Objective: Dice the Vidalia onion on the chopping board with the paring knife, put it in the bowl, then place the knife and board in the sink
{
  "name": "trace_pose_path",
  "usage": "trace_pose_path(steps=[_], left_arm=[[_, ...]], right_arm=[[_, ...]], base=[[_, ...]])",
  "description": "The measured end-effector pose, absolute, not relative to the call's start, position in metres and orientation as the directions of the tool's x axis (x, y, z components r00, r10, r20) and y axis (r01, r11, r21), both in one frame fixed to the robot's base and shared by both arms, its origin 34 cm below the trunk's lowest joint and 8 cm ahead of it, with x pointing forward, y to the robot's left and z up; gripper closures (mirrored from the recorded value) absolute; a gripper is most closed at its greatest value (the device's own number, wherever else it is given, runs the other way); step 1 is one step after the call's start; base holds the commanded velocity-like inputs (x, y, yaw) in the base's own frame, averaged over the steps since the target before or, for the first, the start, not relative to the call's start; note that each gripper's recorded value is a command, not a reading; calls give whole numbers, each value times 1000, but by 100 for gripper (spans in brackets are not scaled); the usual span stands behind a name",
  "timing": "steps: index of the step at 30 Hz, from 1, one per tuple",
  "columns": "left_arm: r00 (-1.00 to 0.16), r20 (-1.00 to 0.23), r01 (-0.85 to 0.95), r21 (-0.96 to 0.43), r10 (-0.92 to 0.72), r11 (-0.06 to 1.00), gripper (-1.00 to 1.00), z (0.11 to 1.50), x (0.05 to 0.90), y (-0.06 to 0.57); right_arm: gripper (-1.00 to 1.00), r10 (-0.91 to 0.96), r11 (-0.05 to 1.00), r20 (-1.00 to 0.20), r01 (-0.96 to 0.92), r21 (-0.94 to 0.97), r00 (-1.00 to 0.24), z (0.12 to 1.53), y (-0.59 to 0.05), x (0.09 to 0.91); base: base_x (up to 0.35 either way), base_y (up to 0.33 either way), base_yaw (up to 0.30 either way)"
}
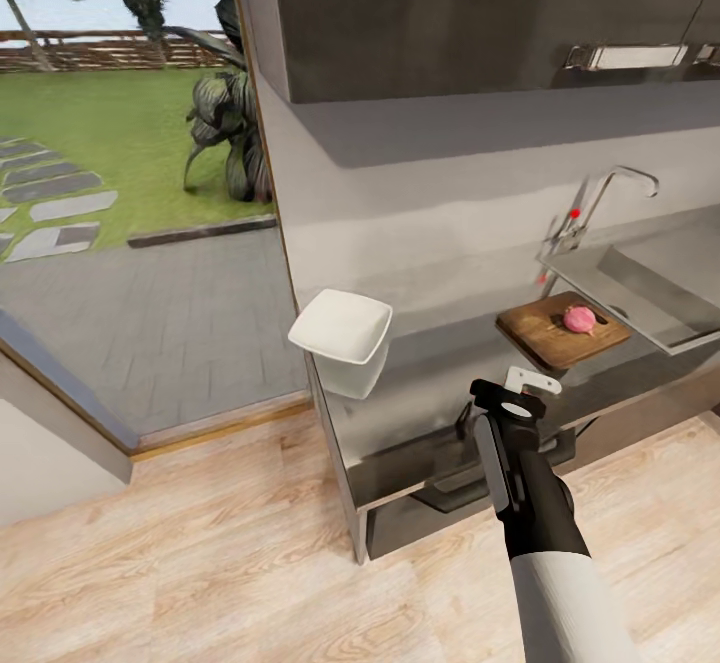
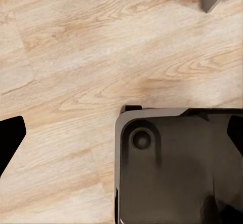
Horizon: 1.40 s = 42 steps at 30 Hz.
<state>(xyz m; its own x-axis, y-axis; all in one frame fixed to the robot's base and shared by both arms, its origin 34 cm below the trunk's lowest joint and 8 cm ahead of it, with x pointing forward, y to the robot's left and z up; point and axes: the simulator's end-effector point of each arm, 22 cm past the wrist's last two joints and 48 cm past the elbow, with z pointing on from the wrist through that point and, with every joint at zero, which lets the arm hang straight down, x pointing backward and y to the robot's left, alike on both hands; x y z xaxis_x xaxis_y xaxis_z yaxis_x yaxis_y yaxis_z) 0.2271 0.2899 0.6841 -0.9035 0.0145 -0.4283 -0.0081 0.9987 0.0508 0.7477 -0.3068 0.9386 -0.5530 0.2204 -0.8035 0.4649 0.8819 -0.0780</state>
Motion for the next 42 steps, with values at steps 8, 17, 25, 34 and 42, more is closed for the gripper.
trace_pose_path(steps=[8,17,25,34,42], left_arm=[[-903,-430,-8,51,15,999,-100,684,228,290],[-904,-428,-8,51,15,999,-100,684,227,290],[-902,-431,-8,51,15,999,-100,684,228,290],[-900,-436,-8,51,15,999,-100,685,230,290],[-898,-440,-8,51,15,999,-100,686,231,290]], right_arm=[[-100,220,882,-804,465,-77,-552,939,-307,748],[-100,220,883,-802,464,-78,-555,937,-306,747],[-100,221,885,-798,459,-78,-561,935,-305,747],[-100,307,887,-773,461,22,-555,929,-290,747],[-100,312,888,-772,459,30,-554,929,-288,748]], base=[[8,0,0],[0,0,-78],[0,0,-251],[0,0,-158],[0,39,-10]])
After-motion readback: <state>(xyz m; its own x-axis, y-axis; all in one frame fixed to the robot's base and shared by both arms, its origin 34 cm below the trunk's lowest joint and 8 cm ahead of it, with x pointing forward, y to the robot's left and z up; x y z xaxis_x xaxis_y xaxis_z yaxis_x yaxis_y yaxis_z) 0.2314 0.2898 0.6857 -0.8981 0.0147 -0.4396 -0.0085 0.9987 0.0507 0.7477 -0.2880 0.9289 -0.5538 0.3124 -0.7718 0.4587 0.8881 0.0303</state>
